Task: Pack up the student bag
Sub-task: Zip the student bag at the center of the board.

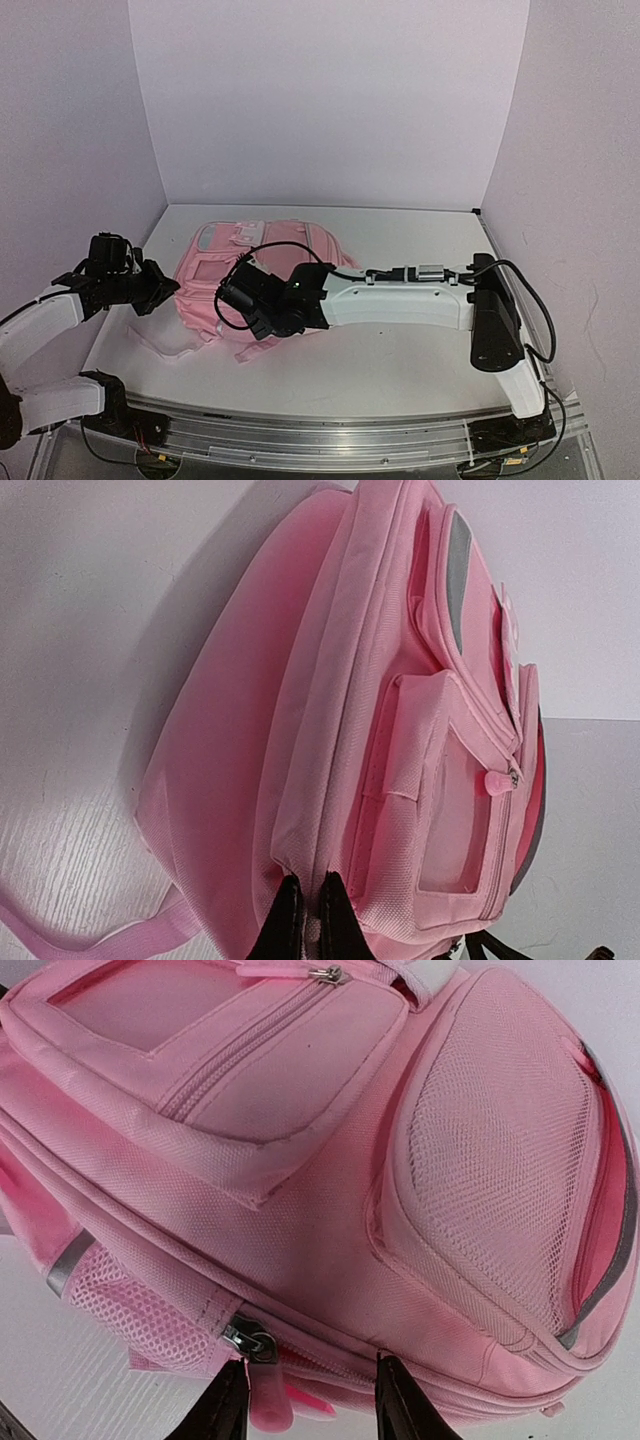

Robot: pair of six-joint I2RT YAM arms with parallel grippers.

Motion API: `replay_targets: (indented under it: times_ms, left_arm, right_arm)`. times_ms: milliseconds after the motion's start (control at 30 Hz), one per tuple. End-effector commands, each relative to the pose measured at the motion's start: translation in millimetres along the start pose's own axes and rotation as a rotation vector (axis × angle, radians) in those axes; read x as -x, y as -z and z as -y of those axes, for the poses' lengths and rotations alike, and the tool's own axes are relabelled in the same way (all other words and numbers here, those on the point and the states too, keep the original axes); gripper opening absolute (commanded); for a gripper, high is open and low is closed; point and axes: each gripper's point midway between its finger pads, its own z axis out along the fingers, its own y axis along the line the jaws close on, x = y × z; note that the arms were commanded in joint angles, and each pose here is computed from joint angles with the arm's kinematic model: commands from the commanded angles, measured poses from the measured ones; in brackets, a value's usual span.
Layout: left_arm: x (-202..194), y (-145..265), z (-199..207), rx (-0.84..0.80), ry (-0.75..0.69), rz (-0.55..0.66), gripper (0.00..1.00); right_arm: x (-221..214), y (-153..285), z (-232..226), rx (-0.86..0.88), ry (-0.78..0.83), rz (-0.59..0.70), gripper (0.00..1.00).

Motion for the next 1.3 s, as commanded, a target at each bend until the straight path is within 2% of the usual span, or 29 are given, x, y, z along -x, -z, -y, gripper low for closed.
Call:
replay_targets:
  times_ms: [0,200,800,1000,1133,1267]
  left_arm:
    - [-4,10,22,-0.092,-0.025,-0.018,0.0]
    - [-2,10,19,-0.073,-0.031,-0.01,0.0]
    - [6,2,19,-0.044,-0.043,0.004,0.0]
    - [7,2,19,-0.042,-0.043,0.005,0.0]
    - [8,2,19,-0.038,-0.045,0.011,0.0]
    - [8,-1,14,-0.019,-0.046,0.011,0.0]
  right_arm:
    - [16,15,0,0.027,-0.084,0.034,0.4]
    - [11,9,4,-0.028,-0.063,0.04,0.35]
    - [-14,-10,-8,-0.041,0.038,-0.038,0.36]
    - [-6,-10,-3,-0.079,0.04,-0.01,0.19]
    - [-4,-7,0,-0.088,0.03,-0.001,0.03]
    - [-4,-1,2,-0.069,0.016,-0.009,0.0]
